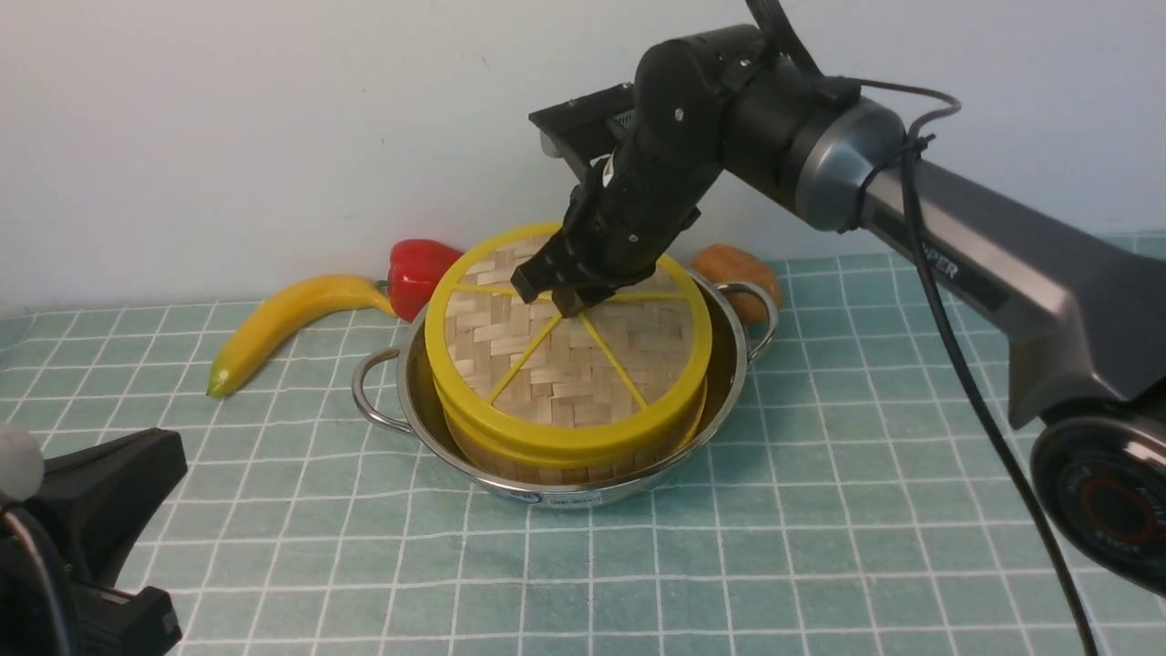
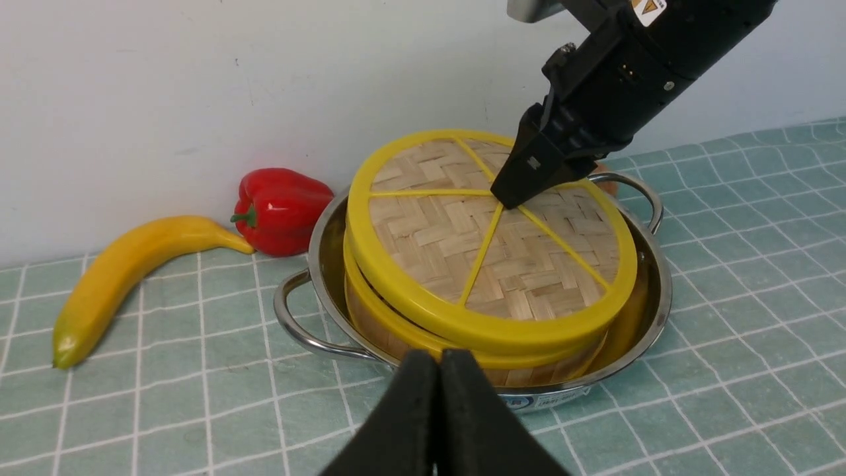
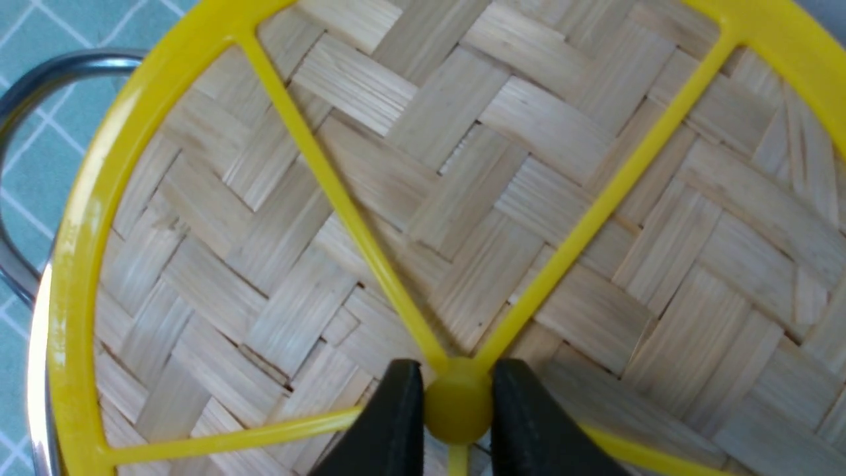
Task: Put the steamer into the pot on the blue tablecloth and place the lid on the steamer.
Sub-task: 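Place the bamboo steamer lid onto the steamer basket in the pot with the right gripper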
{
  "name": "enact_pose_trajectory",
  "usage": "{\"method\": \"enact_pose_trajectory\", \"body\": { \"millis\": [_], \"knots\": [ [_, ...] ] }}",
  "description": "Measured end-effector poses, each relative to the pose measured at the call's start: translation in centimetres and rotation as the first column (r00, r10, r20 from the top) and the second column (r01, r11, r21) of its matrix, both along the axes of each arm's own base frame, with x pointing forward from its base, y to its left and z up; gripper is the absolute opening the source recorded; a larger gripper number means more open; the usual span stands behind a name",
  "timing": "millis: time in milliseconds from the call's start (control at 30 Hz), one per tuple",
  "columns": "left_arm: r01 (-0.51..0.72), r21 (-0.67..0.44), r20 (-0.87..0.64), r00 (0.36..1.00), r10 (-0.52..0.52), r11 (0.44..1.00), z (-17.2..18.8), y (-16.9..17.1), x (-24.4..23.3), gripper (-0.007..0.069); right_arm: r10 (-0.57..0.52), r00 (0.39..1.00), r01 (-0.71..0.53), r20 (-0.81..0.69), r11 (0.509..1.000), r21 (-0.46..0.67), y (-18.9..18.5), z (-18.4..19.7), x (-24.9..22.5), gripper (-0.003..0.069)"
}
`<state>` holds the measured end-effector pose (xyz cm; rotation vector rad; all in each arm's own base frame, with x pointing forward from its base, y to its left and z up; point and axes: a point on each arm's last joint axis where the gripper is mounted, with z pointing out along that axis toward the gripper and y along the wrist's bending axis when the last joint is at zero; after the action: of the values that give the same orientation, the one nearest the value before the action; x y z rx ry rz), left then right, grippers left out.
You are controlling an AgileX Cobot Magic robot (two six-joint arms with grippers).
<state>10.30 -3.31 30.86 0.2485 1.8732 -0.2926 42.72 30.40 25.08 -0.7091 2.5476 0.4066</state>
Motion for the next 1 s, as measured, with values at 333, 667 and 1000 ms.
{"method": "enact_pose_trajectory", "body": {
  "millis": [333,667,1000],
  "knots": [
    [0.000,0.000,0.000,1.000,0.000,1.000,0.0,0.0,0.0,-0.0008,0.002,1.000,-0.002,0.022,1.000,0.007,0.1,0.1,0.2,0.0145],
    [0.000,0.000,-0.001,1.000,0.000,1.000,0.0,0.0,0.0,-0.0008,0.001,1.000,-0.001,0.001,1.000,0.007,0.4,-1.5,0.5,0.0145],
    [0.001,0.000,-0.002,1.000,-0.001,1.000,0.0,0.0,0.0,-0.0008,0.003,1.000,-0.003,0.003,1.000,0.011,0.5,-1.5,0.6,0.0145]
  ]
}}
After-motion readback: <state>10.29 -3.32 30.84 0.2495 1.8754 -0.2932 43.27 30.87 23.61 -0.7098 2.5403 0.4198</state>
